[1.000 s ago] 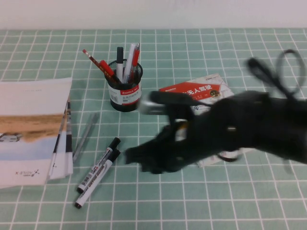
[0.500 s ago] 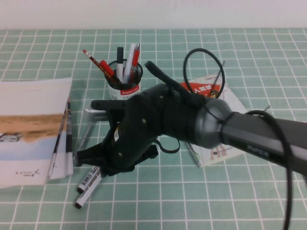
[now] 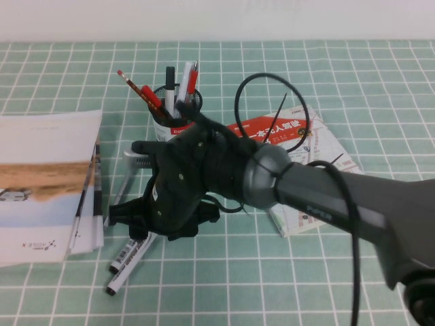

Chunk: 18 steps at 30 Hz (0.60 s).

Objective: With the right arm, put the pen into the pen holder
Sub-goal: Pick up the pen on the table

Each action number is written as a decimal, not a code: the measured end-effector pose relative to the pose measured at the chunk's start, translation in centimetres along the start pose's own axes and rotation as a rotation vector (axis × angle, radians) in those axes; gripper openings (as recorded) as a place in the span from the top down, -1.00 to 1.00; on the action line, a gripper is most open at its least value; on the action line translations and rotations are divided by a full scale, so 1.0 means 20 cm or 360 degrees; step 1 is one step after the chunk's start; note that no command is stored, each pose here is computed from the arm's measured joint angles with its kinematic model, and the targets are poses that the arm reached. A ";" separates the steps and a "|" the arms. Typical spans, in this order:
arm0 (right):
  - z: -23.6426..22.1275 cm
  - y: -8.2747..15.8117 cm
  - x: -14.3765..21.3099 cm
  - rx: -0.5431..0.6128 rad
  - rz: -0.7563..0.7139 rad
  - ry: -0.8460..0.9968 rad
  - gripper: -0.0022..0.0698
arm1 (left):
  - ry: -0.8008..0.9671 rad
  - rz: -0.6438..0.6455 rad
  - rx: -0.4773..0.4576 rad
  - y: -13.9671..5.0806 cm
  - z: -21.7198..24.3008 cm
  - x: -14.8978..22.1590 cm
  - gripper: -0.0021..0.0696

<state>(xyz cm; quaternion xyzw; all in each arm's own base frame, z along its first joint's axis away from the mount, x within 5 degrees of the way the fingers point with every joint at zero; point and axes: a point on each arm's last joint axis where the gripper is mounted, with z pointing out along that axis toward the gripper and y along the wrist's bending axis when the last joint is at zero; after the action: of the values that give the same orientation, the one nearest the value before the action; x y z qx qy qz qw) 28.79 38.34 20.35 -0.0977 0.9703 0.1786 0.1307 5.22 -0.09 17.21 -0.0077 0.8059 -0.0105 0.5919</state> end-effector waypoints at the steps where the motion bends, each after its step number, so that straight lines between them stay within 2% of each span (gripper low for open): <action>1: 0.02 0.00 0.00 0.0005 0.0003 0.0001 -0.08 | 0.0000 0.0000 0.0000 0.00 0.00 0.00 0.95; 14: 0.07 -0.03 0.01 0.0097 -0.0030 0.0034 -0.09 | 0.0000 0.0000 0.0000 0.00 0.00 0.00 0.95; 18: 0.06 -0.02 0.00 0.0075 -0.0011 0.0046 -0.09 | 0.0000 0.0000 0.0000 0.00 0.00 0.00 0.95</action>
<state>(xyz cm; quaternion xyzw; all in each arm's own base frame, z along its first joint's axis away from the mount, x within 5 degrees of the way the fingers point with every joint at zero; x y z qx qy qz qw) 29.08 38.48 19.06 -0.1007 0.9756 0.1539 0.1196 5.22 -0.09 17.21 -0.0077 0.8059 -0.0105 0.5919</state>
